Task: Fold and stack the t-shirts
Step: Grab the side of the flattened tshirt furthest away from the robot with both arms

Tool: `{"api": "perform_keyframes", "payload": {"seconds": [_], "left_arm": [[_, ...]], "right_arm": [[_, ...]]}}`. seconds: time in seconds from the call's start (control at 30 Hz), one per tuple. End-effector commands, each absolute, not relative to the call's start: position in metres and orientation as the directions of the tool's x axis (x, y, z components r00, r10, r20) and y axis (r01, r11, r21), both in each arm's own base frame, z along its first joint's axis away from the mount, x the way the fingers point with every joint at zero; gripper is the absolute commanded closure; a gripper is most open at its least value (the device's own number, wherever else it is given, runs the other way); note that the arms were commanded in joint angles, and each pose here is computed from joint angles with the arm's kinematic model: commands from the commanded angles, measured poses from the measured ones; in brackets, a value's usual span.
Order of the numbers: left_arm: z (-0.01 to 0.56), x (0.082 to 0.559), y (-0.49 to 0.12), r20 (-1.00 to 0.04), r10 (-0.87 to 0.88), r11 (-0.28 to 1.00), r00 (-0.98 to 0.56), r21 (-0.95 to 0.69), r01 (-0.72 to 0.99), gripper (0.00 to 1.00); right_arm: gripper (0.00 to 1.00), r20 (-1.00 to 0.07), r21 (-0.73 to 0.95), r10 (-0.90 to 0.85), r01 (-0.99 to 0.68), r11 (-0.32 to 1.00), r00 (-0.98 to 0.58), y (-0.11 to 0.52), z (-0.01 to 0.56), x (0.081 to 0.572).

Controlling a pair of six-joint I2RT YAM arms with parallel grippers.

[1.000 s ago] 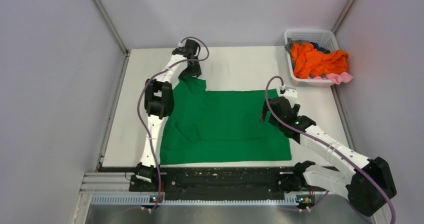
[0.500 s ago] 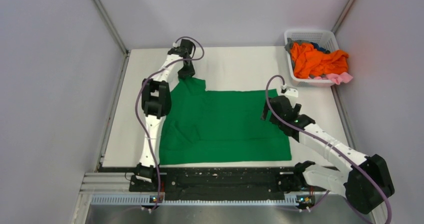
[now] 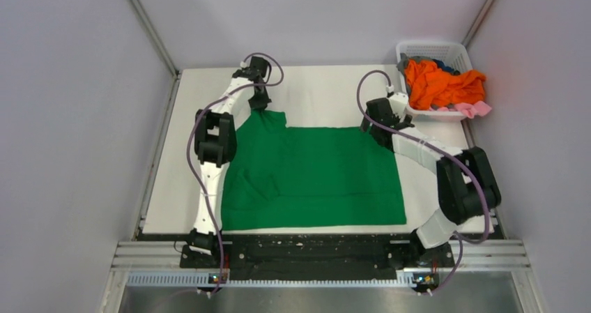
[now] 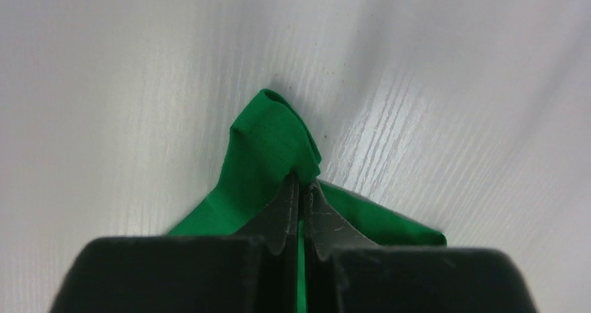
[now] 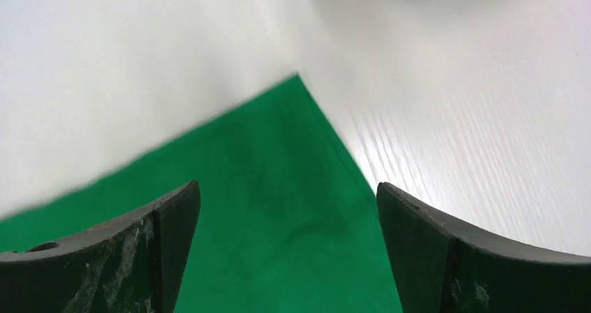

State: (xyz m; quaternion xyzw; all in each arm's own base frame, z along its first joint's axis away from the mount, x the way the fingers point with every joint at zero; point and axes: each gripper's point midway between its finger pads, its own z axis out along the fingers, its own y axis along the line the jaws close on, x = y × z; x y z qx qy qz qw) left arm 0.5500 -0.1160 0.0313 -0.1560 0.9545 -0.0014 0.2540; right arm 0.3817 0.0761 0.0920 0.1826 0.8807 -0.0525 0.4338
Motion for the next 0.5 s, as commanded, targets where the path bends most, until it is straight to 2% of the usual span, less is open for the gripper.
{"api": "perform_keyframes", "payload": {"seconds": [0.0,0.2,0.47], "left_arm": [[0.052,0.531,-0.135,-0.452,-0.287,0.958,-0.845,-0.144,-0.248,1.0],[0.102,0.52,-0.143,-0.539,-0.26,0.965,-0.801,-0.16,-0.206,1.0],[0.115,0.488,-0.148,-0.541,-0.237,0.971,-0.807,-0.108,-0.212,1.0]], "right_arm": [[0.07,-0.82,-0.023,0.255,0.474,0.88,-0.512,0.052,0.098,0.441],[0.15,-0.772,-0.107,0.253,0.511,0.853,-0.584,0.038,0.067,0.469],[0.29,-0.698,-0.134,0.258,0.476,0.869,-0.668,0.044,0.032,0.464]]}}
